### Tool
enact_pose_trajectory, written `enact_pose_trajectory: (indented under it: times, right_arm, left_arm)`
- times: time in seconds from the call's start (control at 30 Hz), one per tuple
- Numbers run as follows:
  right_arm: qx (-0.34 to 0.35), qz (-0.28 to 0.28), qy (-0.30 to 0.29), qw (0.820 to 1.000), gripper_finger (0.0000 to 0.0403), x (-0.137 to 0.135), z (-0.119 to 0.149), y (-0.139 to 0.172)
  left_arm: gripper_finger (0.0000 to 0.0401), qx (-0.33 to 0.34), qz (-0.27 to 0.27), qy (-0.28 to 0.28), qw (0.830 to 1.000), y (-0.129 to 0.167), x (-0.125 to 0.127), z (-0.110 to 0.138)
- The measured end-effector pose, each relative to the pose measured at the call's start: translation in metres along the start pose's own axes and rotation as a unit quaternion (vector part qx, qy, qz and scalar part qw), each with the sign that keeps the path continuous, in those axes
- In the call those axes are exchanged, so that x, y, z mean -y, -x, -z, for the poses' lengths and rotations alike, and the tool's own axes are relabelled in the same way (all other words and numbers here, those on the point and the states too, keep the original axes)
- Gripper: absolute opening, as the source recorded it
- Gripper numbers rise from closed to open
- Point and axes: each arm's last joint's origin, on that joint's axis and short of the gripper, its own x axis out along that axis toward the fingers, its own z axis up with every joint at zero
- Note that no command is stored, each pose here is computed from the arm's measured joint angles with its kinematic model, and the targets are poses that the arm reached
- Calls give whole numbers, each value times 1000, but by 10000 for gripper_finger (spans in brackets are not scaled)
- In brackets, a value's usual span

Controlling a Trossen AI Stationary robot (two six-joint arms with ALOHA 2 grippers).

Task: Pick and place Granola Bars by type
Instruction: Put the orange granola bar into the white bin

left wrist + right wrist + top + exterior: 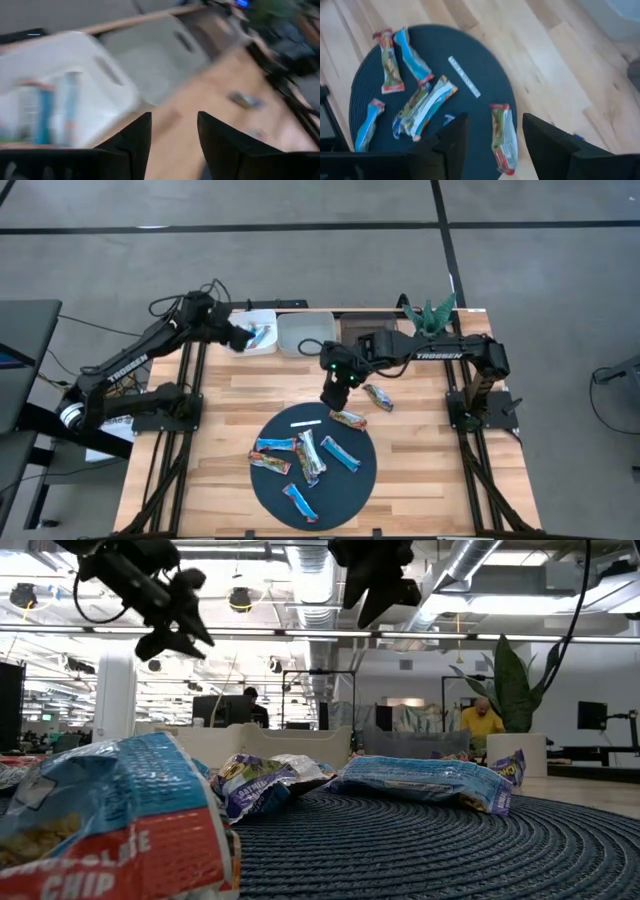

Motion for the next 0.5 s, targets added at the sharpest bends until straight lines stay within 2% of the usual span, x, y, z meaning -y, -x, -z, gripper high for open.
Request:
enact_pose_trajectory:
  times: [0.13,0.27,0.5]
  right_arm:
    - [-6,-6,18,1000,175,-12,7,0]
    - [-11,-15,26,999,175,-27,17,-2]
    - [-12,-101,-11,995,175,-62,38,-31]
  left_arm:
    - [134,-32,75,-39,996,2,26,12]
    - [126,-74,144,-65,985,3,52,27]
    - [124,-120,199,-82,969,5,79,46]
